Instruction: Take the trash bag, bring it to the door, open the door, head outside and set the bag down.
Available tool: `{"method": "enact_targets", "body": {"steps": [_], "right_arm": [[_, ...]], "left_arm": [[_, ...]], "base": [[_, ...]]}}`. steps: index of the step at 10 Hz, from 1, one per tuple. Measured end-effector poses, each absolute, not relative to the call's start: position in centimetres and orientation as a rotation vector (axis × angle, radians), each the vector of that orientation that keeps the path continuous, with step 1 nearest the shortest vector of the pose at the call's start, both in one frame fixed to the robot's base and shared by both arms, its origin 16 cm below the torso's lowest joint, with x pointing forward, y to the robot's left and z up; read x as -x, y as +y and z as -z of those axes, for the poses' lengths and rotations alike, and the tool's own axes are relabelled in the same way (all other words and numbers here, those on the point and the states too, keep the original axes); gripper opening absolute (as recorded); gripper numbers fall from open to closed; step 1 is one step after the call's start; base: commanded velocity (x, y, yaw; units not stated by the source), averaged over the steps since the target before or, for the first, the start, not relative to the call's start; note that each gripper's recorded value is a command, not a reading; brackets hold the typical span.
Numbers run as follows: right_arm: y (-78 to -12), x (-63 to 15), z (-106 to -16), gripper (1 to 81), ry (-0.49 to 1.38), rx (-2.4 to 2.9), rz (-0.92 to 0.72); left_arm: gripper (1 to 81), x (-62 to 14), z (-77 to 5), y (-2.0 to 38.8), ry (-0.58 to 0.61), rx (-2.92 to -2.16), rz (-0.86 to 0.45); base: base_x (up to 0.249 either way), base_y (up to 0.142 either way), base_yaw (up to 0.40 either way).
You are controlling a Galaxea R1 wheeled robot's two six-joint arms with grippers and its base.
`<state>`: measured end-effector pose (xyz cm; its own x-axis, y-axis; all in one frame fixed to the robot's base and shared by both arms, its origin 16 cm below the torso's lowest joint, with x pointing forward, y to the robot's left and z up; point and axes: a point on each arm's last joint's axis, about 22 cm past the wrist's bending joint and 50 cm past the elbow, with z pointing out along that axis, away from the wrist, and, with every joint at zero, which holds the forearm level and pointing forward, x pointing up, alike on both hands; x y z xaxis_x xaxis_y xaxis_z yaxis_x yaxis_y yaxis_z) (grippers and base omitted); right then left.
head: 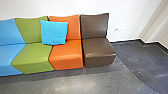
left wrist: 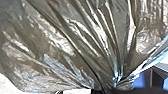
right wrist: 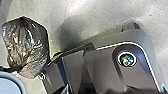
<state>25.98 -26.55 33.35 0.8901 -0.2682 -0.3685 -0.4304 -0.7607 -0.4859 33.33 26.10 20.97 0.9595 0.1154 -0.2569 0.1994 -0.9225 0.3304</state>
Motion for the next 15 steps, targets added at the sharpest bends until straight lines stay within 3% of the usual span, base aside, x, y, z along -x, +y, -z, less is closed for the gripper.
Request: {"method": "enact_targets", "body": {"steps": [3,8,12,15], "right_arm": [[-26.8,-23.7,-35.0,81.1,0.504,2.499,-0.386],[-25.1,-16.5,-35.9,81.1,0.519,2.543,-0.448],[-22.2,-10.2,-37.4,81.1,0.494,2.561,-0.485],[-20.1,-4.7,-39.2,81.1,0.48,2.565,-0.52]], "left_arm": [[1.0,-30.2,-23.2,26.3,0.232,-2.778,0.293],[1.0,-17.5,-27.2,25.9,0.177,-2.804,0.356],[1.0,-9.4,-31.2,21.1,0.133,-2.756,0.408],[1.0,-6.9,-33.3,21.8,0.135,-2.767,0.422]], "base": [[0.0,0.0,0.0],[0.0,0.0,0.0],[0.0,0.0,0.0],[0.0,0.0,0.0]]}}
